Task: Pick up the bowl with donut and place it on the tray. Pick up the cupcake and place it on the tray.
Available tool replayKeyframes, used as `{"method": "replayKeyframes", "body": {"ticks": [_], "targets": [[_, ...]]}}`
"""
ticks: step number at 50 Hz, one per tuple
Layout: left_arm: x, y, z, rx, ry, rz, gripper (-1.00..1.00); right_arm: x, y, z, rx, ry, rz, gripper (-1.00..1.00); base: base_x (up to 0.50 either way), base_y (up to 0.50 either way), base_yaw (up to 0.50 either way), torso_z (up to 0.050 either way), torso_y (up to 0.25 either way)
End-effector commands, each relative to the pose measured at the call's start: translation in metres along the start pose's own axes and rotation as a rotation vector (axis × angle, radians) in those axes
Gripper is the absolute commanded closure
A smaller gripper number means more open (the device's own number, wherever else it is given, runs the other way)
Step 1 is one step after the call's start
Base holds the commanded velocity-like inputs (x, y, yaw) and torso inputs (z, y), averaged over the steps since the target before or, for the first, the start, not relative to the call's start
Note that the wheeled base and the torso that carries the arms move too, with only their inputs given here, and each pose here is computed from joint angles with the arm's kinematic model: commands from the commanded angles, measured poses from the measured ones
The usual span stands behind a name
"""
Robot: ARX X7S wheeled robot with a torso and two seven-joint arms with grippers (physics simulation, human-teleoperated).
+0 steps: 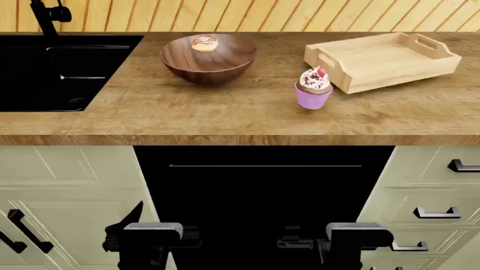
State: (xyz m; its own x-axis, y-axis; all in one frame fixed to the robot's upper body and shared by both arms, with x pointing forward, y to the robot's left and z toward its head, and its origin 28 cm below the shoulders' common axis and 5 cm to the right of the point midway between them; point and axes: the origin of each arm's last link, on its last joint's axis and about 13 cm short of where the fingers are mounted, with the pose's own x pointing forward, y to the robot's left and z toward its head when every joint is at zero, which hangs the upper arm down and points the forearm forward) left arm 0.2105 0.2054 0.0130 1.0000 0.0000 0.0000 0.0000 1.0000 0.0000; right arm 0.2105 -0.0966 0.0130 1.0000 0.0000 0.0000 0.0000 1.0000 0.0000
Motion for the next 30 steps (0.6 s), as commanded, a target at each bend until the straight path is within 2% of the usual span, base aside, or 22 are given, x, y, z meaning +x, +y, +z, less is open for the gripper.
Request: {"method": "replayKeyframes", "body": {"ticks": [1, 15, 30], "targets": [[-0.0001, -0.0001, 0.0001, 0.001, -0.001, -0.001, -1.00, 0.0001, 0.0003, -0.0002, 0.002, 0.002, 0.001, -1.00, 0.00, 0.00, 0.00, 0.000, 0.000], [-0.0021, -0.0013, 0.0003, 0.001, -0.008, -0.011, -1.00, -0.0018, -0.0005, -0.0011, -0.009, 0.002, 0.020, -1.00, 0.00, 0.00, 0.00, 0.000, 0.000], [-0.0015, -0.0005, 0.0000, -0.011, -0.020, -0.034, -1.00, -0.0005, 0.0000, -0.0006, -0.002, 0.008, 0.022, -1.00, 0.00, 0.00, 0.00, 0.049, 0.000]]}}
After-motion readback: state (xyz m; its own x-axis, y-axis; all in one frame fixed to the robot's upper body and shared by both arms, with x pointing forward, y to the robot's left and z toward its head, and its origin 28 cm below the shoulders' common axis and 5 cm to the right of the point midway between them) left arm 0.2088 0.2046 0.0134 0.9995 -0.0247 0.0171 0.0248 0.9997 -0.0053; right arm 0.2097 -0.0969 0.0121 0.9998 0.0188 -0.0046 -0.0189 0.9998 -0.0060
